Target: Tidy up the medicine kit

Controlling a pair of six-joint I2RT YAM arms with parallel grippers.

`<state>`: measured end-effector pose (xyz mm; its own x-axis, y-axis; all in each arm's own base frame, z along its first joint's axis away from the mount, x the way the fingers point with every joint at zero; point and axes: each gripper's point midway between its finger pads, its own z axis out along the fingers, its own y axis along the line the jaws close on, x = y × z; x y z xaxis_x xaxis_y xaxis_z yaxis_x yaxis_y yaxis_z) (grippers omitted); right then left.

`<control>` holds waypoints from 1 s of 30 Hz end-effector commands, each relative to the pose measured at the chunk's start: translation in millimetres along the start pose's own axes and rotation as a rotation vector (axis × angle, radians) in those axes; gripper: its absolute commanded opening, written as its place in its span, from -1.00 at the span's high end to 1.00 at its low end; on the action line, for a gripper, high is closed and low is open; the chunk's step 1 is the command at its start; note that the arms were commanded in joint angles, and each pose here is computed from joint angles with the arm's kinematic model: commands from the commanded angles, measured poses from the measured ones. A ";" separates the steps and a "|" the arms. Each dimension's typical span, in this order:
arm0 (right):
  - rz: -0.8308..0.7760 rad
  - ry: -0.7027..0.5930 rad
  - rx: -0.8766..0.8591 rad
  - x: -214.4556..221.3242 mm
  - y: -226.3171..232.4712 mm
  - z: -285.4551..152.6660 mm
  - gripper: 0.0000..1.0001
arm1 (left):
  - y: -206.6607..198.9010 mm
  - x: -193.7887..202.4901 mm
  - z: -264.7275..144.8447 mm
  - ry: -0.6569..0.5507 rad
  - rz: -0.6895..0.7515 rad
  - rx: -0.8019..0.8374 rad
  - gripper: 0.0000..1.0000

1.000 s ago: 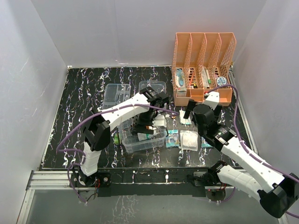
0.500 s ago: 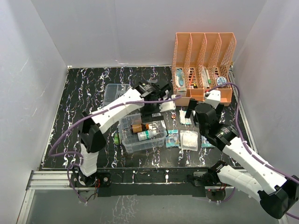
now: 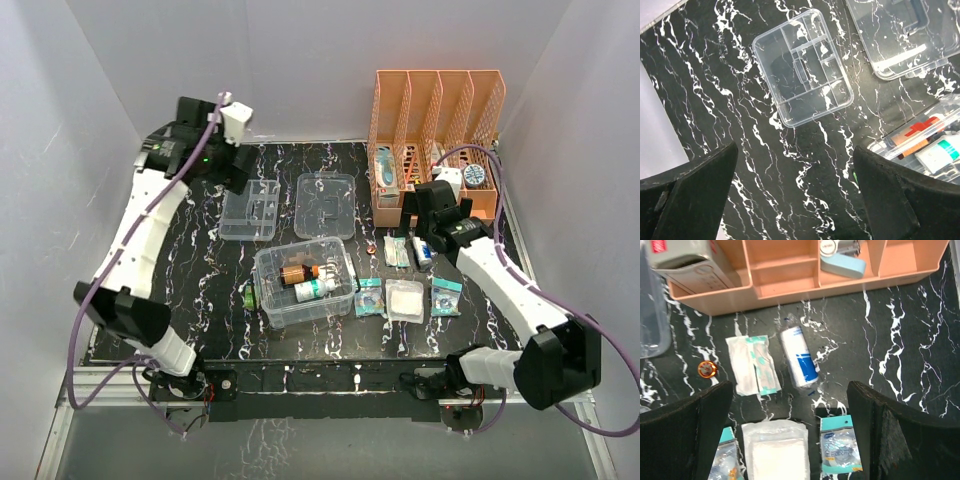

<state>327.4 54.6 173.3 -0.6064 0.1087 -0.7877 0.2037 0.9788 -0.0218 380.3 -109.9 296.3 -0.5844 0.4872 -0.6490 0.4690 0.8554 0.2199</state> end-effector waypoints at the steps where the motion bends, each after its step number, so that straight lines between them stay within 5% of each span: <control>1: -0.032 0.033 -0.019 -14.6 -9.0 -2.1 -0.94 | 8.3 -1.6 -28.6 -0.116 -0.165 0.044 -0.97; 11: -0.130 0.199 -0.033 21.2 -14.6 11.3 -0.85 | 18.4 27.6 -14.3 -0.106 -0.389 0.121 -0.97; 21: -0.084 0.316 -0.176 57.5 7.8 9.9 -0.72 | 11.2 32.2 -2.0 -0.077 -0.375 0.171 -0.97; 30: -0.011 0.355 -0.128 90.4 23.2 4.4 -0.67 | 8.9 32.9 3.6 -0.055 -0.369 0.195 -0.97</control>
<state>288.1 79.8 105.7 -0.8533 0.0574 -0.5182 0.0421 0.9983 0.0413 368.4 -83.2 267.5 -0.7123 0.1369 -0.6884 0.3315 0.9301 -0.1581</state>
